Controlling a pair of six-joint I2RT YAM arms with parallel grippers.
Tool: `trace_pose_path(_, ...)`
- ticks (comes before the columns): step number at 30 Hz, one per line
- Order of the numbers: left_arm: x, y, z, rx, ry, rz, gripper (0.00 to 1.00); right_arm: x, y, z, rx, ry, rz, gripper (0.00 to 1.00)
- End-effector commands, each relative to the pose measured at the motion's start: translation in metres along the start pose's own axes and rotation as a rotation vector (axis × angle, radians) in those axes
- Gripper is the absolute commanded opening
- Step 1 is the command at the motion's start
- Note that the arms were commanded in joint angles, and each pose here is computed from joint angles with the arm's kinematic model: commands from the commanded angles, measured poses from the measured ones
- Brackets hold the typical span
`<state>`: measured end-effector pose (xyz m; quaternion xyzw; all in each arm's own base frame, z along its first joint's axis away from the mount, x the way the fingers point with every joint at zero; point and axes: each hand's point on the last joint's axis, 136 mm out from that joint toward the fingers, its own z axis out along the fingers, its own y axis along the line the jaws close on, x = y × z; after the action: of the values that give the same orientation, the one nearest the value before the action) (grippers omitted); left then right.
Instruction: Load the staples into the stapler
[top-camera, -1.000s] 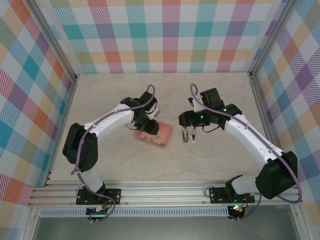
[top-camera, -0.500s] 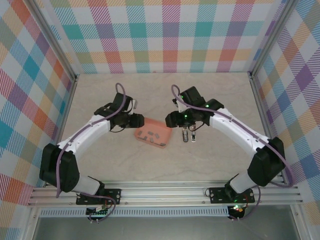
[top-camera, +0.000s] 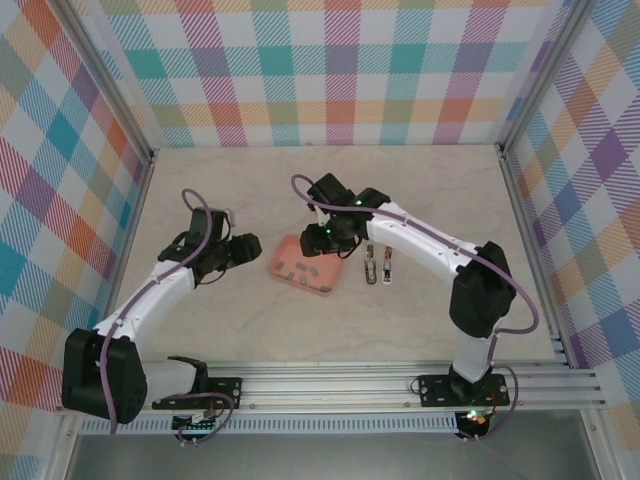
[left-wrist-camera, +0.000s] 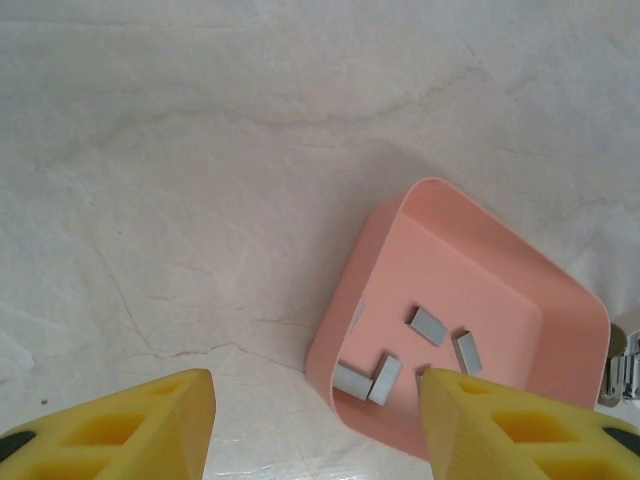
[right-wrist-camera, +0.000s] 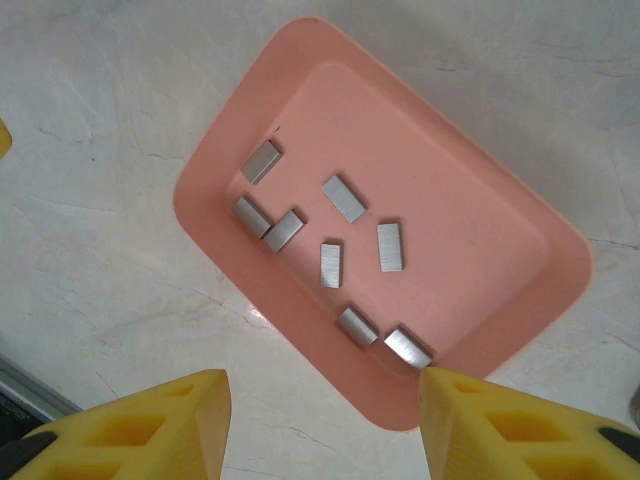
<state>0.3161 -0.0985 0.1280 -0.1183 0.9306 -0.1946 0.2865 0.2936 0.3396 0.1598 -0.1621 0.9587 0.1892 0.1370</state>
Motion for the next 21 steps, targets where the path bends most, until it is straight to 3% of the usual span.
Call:
trace_pose_path(1,-0.003,0.009,-0.004,0.000,-0.057,-0.084,0.57,0.000,-0.001,0.005,0.053,0.032,0.026,0.51)
trace_pose_path(13,0.018,0.043,-0.007,-0.099,-0.092,-0.137,0.59,0.005,-0.008,0.032,0.229,0.135,-0.033,0.48)
trace_pose_path(21,0.018,0.045,-0.002,-0.077,-0.132,-0.124,0.59,0.006,-0.015,0.048,0.272,0.147,-0.007,0.45)
